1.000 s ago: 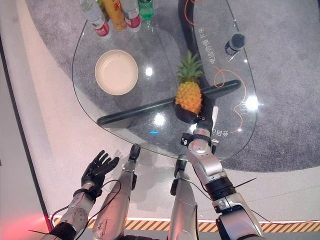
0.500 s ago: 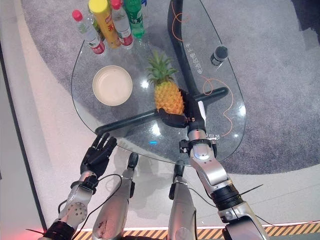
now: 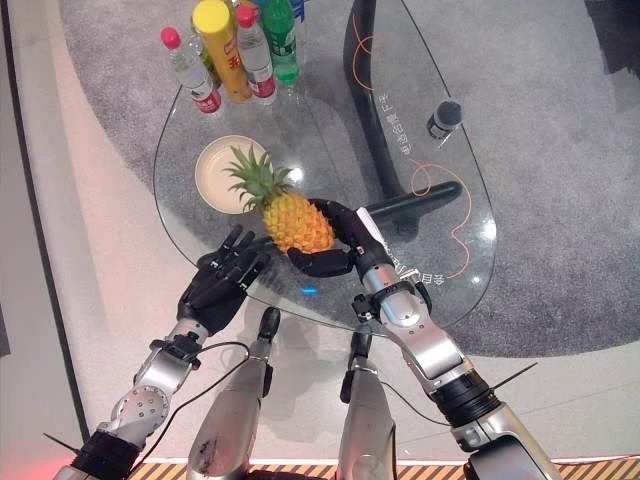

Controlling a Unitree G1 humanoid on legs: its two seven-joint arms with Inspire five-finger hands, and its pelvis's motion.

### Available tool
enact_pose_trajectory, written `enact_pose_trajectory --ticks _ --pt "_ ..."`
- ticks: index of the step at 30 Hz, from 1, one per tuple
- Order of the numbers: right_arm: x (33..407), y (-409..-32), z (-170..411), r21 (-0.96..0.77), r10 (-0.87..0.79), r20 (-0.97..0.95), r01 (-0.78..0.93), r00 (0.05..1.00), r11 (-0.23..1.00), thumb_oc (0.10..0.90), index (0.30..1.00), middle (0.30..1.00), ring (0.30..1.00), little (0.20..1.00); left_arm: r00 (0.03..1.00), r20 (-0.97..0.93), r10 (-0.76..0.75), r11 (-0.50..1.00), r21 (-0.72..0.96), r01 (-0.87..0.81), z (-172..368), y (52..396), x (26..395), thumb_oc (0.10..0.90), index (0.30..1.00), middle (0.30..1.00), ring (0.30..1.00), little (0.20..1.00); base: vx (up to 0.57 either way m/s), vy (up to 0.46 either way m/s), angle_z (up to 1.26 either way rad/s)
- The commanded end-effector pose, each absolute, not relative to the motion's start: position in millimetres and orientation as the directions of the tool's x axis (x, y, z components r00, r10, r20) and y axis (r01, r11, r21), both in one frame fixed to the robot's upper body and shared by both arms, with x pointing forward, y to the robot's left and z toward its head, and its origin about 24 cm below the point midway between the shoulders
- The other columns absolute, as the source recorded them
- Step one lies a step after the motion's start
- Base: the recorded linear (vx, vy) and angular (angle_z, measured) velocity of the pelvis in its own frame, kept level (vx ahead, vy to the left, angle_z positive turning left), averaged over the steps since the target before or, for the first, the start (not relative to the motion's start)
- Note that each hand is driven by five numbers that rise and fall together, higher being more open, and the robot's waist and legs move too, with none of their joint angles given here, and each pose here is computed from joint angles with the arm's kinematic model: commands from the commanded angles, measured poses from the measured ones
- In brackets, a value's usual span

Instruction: Pick up the fruit to the plate

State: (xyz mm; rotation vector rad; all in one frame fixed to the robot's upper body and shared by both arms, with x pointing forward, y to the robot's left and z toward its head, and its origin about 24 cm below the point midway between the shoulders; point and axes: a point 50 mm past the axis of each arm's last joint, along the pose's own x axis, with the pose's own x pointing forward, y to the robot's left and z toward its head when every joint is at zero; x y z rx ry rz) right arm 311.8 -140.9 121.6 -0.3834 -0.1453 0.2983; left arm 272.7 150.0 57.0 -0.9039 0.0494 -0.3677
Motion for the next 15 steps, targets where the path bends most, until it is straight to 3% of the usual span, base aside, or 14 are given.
enact_pose_trajectory --ticks 1,10,15 --pt "294 -107 204 -0.44 0.494 0.437 -0.301 0.752 0.846 0.1 0.3 0.3 0.3 0.2 0.831 0.355 -0.428 0.472 -0.696 0.54 108 137 271 0.8 0.9 0.9 0.9 0.9 0.0 0.0 0.0" --pt "292 -91 191 -0.517 0.624 0.325 -0.419 0.71 0.746 0.1 0.3 0.3 0.3 0.2 0.734 0.454 -0.506 0.453 -0.584 0.673 144 126 275 0.8 0.9 0.9 0.9 0.9 0.0 -0.009 0.01" --pt "291 -77 182 -0.574 0.731 0.196 -0.529 0.653 0.626 0.1 0.3 0.3 0.3 0.2 0.708 0.502 -0.496 0.427 -0.57 0.702 157 125 279 0.8 0.9 0.9 0.9 0.9 0.02 -0.027 0.05"
